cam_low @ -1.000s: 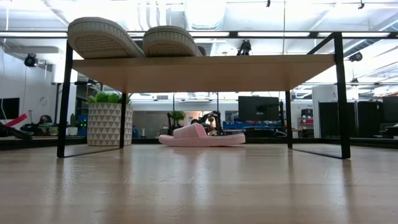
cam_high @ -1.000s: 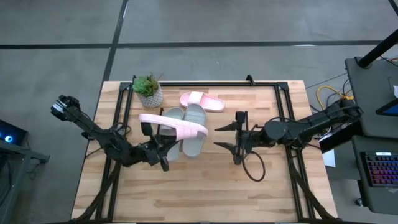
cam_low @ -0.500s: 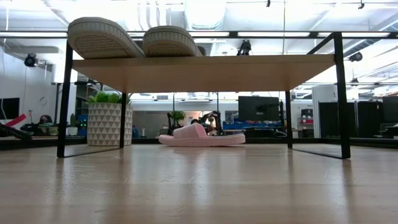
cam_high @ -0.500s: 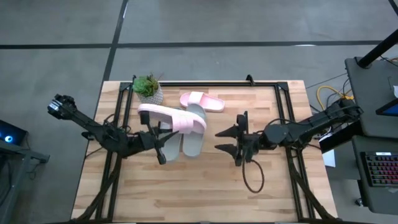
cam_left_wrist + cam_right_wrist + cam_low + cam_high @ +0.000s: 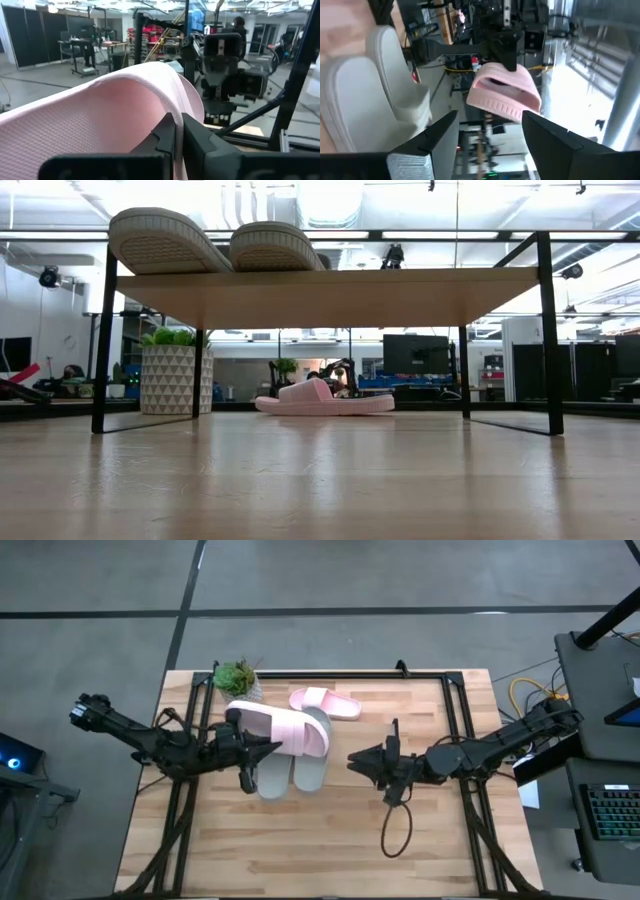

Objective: Pick and place slides into the shelf
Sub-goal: Put the bottom pink slide on the shelf

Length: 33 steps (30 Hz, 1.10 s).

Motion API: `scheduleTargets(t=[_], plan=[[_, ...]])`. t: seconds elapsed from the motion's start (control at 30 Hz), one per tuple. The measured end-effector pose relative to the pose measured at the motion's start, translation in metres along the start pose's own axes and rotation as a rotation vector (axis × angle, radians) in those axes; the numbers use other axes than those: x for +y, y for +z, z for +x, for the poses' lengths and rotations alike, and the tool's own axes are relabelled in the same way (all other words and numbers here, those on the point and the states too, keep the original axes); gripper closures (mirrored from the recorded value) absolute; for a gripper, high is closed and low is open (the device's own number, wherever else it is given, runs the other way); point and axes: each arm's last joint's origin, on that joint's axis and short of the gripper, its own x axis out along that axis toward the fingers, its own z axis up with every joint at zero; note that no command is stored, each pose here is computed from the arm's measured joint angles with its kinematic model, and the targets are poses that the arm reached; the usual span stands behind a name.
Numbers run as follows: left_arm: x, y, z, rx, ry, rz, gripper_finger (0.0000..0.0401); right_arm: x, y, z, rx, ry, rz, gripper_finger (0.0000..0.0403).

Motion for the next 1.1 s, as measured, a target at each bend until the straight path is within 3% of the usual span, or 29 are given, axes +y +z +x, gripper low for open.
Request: scheduleTargets(t=[0.3, 0.43, 0.67, 1.1], plan=[[0.002, -0.004, 0.003, 0.041, -0.023, -0.098, 0.0401, 0.0, 0.0, 0.0, 0.0, 0.0, -0.354, 0.0193], [0.007, -0.006, 0.005, 0.059, -0.022, -0.169, 0.0401, 0.0, 0.0, 0.0, 0.01, -0.002, -0.456, 0.0193], [0.013, -0.008, 0.013, 0.082, -0.065, -0.262, 0.0401, 0.005, -0.005, 0.009, 0.042, 0.021, -0.476, 0.0193], [0.018, -0.017, 0.031, 0.118, -0.055, -0.251, 0.0401, 0.012, -0.003, 0.028, 0.068, 0.0, -0.598, 0.0193]])
